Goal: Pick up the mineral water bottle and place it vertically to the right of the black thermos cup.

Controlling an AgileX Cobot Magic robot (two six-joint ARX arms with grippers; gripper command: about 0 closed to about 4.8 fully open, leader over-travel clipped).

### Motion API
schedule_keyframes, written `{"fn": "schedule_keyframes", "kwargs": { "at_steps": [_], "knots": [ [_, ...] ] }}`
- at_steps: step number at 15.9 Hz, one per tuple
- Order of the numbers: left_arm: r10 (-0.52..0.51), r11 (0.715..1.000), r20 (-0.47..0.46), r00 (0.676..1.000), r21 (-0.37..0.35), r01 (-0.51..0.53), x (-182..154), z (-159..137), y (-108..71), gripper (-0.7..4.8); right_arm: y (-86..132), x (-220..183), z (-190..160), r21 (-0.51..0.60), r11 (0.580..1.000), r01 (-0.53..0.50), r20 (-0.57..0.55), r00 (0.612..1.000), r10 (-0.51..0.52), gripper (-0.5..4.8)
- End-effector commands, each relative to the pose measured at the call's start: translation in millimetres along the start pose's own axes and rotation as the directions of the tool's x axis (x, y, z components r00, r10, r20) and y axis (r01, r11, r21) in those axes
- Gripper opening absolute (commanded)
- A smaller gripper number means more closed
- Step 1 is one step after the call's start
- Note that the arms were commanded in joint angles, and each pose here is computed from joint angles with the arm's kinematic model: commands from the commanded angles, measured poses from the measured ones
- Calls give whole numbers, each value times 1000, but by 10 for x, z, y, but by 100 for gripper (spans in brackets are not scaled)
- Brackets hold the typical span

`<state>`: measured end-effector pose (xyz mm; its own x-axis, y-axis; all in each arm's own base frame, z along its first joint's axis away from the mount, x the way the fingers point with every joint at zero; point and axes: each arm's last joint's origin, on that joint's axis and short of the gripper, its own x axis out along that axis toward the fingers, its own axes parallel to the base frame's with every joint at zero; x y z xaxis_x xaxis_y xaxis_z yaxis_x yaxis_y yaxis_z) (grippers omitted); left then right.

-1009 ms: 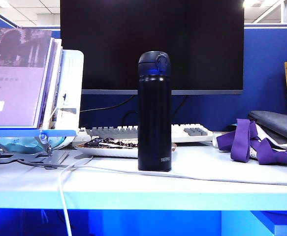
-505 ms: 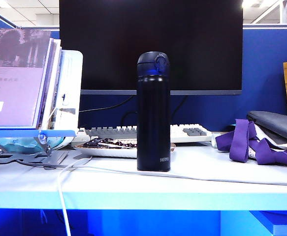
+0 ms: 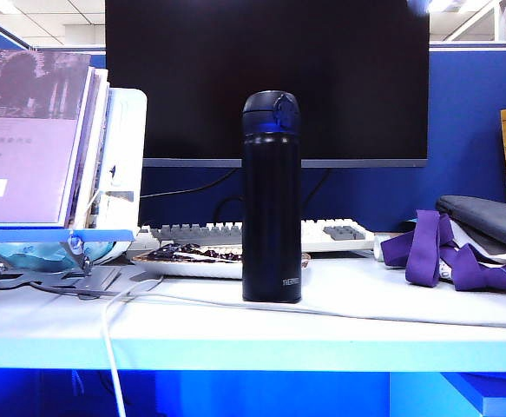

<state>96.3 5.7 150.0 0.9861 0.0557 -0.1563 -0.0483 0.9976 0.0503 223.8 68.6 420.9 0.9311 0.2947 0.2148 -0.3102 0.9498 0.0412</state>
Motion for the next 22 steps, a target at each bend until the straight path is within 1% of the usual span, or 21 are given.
{"fn": "schedule_keyframes", "kwargs": {
  "at_steps": [1, 4, 7, 8, 9, 11, 13, 15, 18, 20, 22],
  "knots": [
    [1, 1000, -11, 1000, -1, -1, 0, -13, 0, -3, 13, -32, -228, 9, 997, 74, 49, 996, -74, 144],
    [1, 1000, -11, 1000, -1, -1, 0, -13, 0, -3, 20, -47, -430, 12, 993, 113, 9, 993, -114, 143],
    [1, 1000, -11, 1000, -1, -1, 0, -13, 0, -3, 52, 62, -645, 8, 994, 106, -47, 993, -106, 143],
    [1, 1000, -11, 1000, -1, -1, 0, -13, 0, -3, 49, 93, -805, 6, 993, 120, -46, 992, -120, 142],
    [2, 1000, -11, 1000, -1, -2, 0, -13, 1, -3, 63, 115, -938, 9, 993, 114, -43, 993, -113, 142],
    [1, 1000, -11, 1000, -1, -1, 0, -13, 0, -3, 63, 151, -1141, 6, 994, 114, -57, 992, -113, 133],
    [1, 1000, -11, 1000, -1, -1, 0, -13, 0, -3, 106, 185, -1335, -16, 995, 99, -51, 994, -99, 124],
    [1, 1000, -11, 1000, -1, -1, 0, -13, 0, -3, 133, 257, -1526, -23, 996, 87, -95, 991, -89, 124],
    [1, 1000, -11, 1000, -1, -1, 0, -13, 0, -3, 313, 381, -1876, -19, 999, 48, -148, 988, -50, 124],
    [1, 1000, -11, 1000, -1, -1, 0, -13, 0, -3, 380, 414, -2039, -52, 996, 73, -177, 981, -81, 124],
    [1, 1000, -11, 1000, -1, -1, 0, -13, 0, -3, 413, 435, -2128, -77, 993, 88, -178, 979, -100, 124]
  ]
}}
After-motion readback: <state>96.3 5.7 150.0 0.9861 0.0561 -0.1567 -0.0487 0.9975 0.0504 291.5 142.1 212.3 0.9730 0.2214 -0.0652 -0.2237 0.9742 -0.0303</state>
